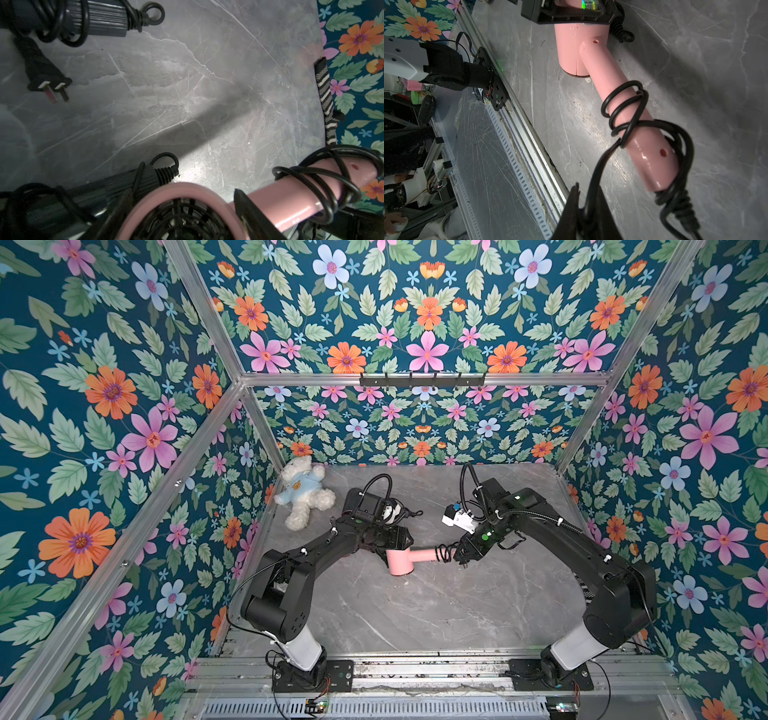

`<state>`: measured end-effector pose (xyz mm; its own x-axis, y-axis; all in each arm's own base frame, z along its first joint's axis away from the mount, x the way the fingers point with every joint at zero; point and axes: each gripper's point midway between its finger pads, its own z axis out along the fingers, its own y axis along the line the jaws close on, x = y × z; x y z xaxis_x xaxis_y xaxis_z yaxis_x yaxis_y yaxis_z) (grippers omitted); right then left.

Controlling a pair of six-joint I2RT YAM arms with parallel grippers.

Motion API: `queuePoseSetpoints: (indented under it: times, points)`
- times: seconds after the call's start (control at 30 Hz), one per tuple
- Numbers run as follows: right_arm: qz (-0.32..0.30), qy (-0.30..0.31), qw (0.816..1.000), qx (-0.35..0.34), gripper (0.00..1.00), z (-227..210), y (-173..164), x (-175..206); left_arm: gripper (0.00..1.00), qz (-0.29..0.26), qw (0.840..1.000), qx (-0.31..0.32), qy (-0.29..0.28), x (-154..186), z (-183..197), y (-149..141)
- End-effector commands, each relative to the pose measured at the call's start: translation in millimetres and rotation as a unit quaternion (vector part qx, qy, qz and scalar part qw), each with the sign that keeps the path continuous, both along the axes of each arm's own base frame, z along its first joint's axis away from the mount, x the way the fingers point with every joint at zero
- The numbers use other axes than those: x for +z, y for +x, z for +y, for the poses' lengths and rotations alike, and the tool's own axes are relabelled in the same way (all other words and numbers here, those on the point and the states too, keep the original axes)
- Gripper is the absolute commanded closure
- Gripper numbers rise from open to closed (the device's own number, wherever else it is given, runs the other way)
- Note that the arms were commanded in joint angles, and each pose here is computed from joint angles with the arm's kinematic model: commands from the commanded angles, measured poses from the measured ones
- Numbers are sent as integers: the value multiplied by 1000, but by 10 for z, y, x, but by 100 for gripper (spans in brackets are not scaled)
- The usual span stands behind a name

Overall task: Wrap the cord around the hair dryer
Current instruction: Wrap the power cord around the hair dryer.

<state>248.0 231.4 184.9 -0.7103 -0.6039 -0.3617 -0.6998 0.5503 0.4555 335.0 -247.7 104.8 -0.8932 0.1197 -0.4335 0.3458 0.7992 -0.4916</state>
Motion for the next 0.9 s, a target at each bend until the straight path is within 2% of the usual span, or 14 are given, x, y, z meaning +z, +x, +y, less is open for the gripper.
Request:
queuePoseSetpoints:
  times: [0.0,0.1,0.27,0.47,0.73,0.87]
  points:
    - [1,1,1000,5,100,5,-88,6,100,5,998,26,-50,142,-71,50]
    - [14,-10,1000,13,100,25,-194,-83,100,4,995,28,-100,284,-185,93]
    - [38,-14,998,39,100,188,-397,-273,100,4,990,42,-138,420,-264,182]
    - [27,4,999,41,100,253,-405,-179,100,7,992,83,-90,239,-89,249]
    - [15,31,998,46,100,306,-415,64,100,0,990,120,-77,197,20,300]
    - [19,50,998,46,100,362,-424,156,100,-4,988,145,-52,138,124,334]
